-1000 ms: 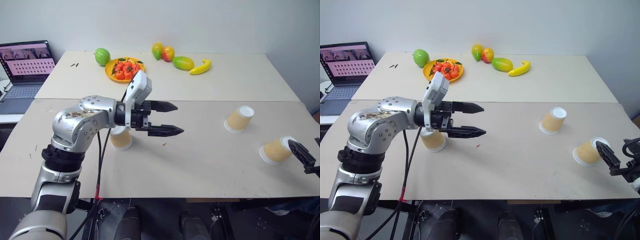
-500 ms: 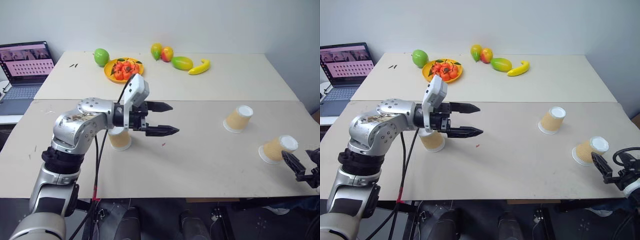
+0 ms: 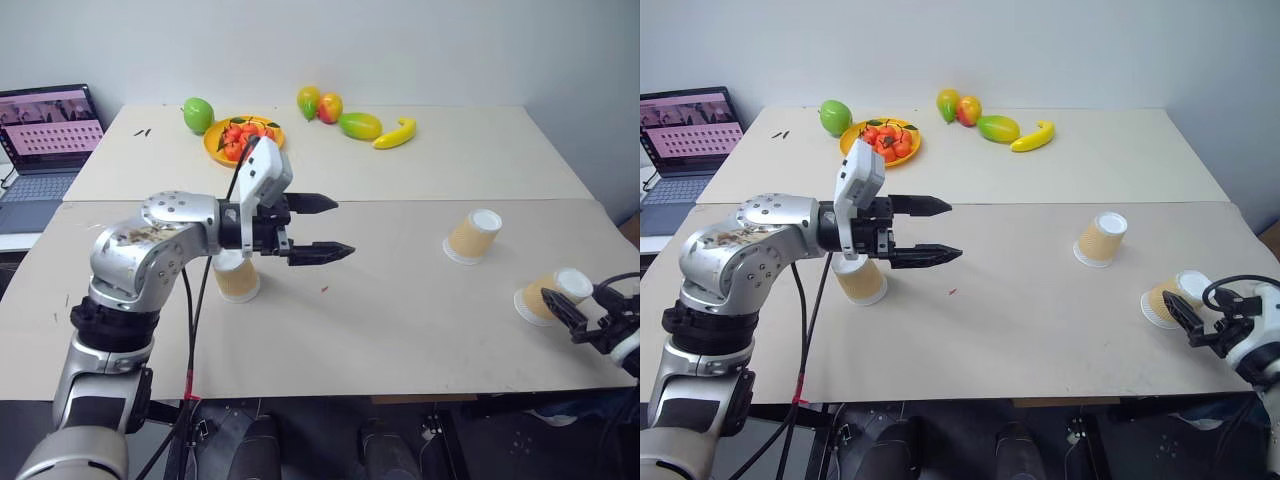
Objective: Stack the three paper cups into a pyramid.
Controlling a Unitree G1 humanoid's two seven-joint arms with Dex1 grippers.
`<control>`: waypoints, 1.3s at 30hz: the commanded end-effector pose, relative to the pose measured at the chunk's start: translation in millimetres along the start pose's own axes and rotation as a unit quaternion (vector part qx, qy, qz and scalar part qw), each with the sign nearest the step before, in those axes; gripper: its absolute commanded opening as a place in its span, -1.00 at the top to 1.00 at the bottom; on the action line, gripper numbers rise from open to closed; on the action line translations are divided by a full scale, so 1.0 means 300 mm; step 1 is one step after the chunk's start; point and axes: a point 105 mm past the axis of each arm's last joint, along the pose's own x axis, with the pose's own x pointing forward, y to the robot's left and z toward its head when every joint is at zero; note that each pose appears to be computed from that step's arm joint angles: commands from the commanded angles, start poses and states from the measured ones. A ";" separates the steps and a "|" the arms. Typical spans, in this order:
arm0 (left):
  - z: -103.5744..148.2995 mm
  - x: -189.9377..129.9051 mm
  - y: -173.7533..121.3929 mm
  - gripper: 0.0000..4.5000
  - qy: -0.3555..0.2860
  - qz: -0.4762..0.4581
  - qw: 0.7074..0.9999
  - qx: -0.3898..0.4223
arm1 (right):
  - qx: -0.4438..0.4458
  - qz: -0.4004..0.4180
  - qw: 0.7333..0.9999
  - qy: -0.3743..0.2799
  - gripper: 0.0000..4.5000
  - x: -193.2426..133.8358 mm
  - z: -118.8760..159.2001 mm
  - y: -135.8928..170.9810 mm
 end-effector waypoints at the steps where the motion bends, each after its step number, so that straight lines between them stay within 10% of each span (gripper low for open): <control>1: 0.032 -0.030 -0.001 -1.00 -0.012 0.013 1.000 0.017 | -0.024 -0.002 0.999 -0.022 -0.98 0.004 0.048 -0.023; 8: 0.018 -0.055 0.016 -1.00 -0.007 0.029 0.999 0.015 | -0.031 0.001 0.999 -0.027 -0.28 0.035 0.062 -0.028; 25: -0.026 -0.128 0.016 -1.00 0.037 0.036 0.999 0.013 | -0.185 0.296 0.935 -0.064 -0.28 0.073 0.581 0.424; 31: -0.018 -0.115 0.004 -1.00 0.032 0.030 0.999 0.016 | -0.234 0.440 0.867 -0.015 -0.28 0.097 0.482 0.659; 39: -0.009 -0.126 -0.011 -1.00 0.032 0.047 0.998 0.021 | -0.204 0.479 0.854 -0.003 -0.28 0.218 0.368 0.811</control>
